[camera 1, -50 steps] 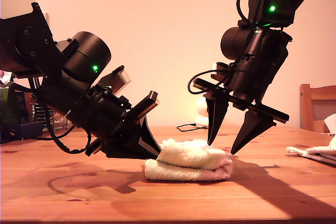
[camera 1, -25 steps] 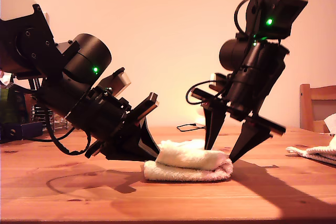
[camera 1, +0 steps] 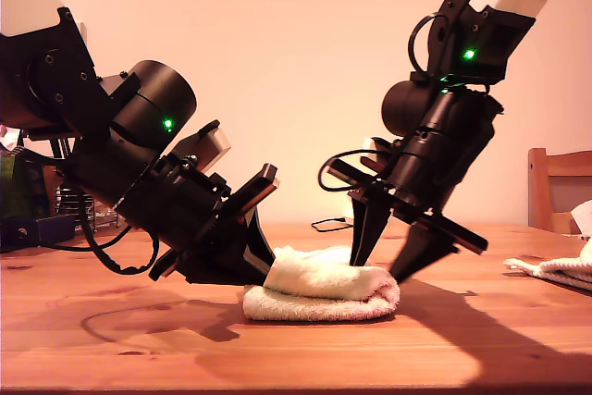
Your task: Fold the tea towel in front of you. After folding it, place it to the right side.
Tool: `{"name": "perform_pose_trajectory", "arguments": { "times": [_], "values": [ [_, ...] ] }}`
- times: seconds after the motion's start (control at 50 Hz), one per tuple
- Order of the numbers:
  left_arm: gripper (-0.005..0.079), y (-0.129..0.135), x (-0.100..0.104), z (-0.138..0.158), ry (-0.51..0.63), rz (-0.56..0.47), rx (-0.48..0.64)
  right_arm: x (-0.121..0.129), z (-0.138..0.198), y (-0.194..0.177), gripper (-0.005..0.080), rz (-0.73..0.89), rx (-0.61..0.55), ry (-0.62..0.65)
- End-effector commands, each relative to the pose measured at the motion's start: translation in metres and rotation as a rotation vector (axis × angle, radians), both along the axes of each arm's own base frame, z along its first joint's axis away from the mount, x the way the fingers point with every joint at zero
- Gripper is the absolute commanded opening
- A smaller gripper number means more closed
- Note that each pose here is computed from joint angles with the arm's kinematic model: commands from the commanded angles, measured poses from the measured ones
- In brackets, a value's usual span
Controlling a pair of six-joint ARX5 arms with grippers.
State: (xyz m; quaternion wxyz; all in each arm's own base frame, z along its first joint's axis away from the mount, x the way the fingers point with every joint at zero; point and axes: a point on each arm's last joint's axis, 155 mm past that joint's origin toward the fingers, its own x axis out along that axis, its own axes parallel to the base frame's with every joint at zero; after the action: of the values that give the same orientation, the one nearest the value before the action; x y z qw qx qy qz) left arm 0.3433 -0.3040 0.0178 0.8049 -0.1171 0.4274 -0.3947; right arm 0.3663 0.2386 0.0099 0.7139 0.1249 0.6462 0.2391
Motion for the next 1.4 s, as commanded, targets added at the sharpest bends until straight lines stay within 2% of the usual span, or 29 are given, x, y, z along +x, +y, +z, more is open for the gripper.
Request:
{"name": "perform_pose_trajectory", "arguments": {
  "times": [0.0,0.1,0.44,0.66,0.86,1.08,1.38],
  "values": [
    [-0.0021,-0.002,0.000,-0.009,0.018,-0.004,0.005,-0.011,-0.019,0.003,0.0117,0.012,-0.013,0.042],
    [-0.0021,-0.001,0.000,-0.009,0.018,-0.002,0.006,-0.006,-0.017,0.006,0.0005,-0.005,-0.003,0.027],
    [-0.0021,0.010,0.015,0.000,-0.010,0.032,-0.009,-0.006,-0.011,0.011,-0.0013,-0.004,0.048,0.036],
    [-0.0021,0.010,0.024,0.045,-0.142,0.010,-0.037,0.001,0.003,0.013,-0.0013,-0.002,0.064,-0.002],
    [-0.0021,0.011,0.021,0.066,-0.180,0.002,-0.042,0.010,0.027,0.010,-0.0013,-0.013,0.085,-0.050],
    [-0.0021,0.015,0.022,0.064,-0.181,0.007,-0.025,0.022,0.052,-0.007,-0.0013,-0.050,0.094,-0.090],
    [-0.0021,0.019,0.023,0.062,-0.189,0.006,-0.007,0.027,0.067,-0.033,-0.0013,-0.081,0.087,-0.109]
  ]
}}
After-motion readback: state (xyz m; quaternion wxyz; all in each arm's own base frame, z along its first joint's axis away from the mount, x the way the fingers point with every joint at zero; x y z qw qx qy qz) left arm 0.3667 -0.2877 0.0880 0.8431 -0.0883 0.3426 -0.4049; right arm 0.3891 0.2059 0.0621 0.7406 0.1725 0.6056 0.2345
